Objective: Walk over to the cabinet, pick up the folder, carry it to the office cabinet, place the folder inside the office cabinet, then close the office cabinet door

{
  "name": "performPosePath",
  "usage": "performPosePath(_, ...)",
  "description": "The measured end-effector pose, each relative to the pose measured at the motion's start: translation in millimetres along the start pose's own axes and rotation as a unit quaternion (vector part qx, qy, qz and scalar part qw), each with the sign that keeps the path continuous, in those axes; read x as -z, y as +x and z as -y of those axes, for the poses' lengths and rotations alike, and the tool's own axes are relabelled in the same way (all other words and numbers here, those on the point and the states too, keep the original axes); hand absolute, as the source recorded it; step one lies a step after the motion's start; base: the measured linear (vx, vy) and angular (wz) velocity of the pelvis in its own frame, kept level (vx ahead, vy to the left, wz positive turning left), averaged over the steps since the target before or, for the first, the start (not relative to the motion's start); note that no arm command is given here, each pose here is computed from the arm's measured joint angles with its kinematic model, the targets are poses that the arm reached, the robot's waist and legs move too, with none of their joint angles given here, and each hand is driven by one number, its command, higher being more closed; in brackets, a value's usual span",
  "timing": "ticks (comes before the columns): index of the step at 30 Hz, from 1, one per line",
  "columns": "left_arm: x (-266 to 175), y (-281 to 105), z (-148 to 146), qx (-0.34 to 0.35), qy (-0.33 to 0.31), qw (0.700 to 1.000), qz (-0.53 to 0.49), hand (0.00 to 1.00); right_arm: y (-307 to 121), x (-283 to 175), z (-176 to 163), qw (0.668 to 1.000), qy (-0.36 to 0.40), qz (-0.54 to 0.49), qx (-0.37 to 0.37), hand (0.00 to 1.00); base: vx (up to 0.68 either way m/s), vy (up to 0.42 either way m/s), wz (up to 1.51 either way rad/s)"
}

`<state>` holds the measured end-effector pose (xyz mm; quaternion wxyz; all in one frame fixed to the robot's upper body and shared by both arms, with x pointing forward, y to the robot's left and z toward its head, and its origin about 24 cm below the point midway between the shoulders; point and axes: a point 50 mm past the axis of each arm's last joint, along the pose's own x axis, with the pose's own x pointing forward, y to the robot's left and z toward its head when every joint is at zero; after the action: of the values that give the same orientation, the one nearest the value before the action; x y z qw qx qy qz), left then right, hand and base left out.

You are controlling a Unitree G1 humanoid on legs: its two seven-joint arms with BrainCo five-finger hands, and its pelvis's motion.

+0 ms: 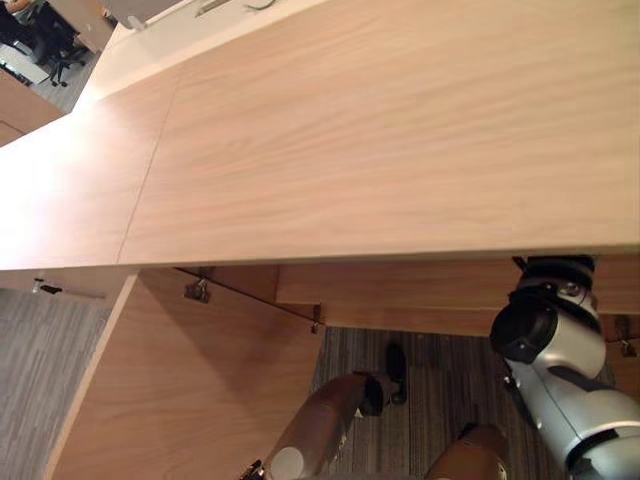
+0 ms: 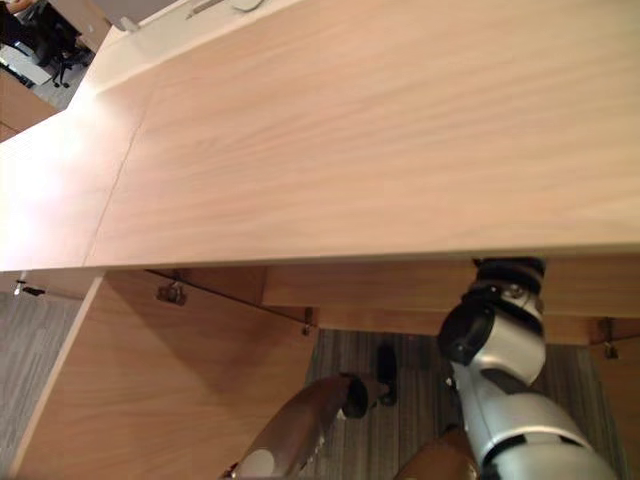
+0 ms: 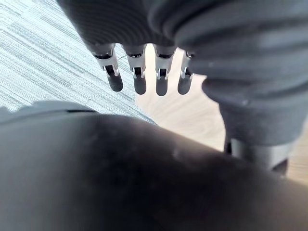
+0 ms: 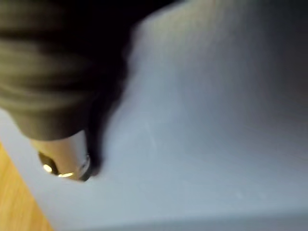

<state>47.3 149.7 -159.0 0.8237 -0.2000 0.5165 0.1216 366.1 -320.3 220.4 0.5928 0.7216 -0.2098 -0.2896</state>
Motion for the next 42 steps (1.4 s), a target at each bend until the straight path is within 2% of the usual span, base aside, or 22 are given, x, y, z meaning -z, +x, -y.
performPosePath(6,1,1,0,-0.001,0.004,1.000,-0.006,0.00,-4,9,-23,0.999,-0.004,-0.019,-0.036,0.00,-0.07,-0.021,-0.05)
performPosePath(15,1,2,-1,-0.004,0.002,1.000,-0.009,0.00,-6,7,-46,0.990,-0.067,-0.022,-0.123,0.00,0.01,-0.011,-0.02)
performPosePath(25,-7,5,-2,-0.005,0.007,1.000,0.001,0.00,-4,15,-50,0.967,-0.179,-0.047,-0.177,0.00,0.02,-0.004,-0.01)
performPosePath(35,-13,7,-4,-0.003,0.002,1.000,0.007,0.00,0,29,-32,0.946,-0.268,-0.081,-0.166,0.00,0.04,0.010,0.02)
performPosePath(42,-14,7,-4,-0.001,0.006,1.000,0.007,0.00,1,32,-22,0.943,-0.279,-0.090,-0.159,0.00,0.02,0.001,0.00)
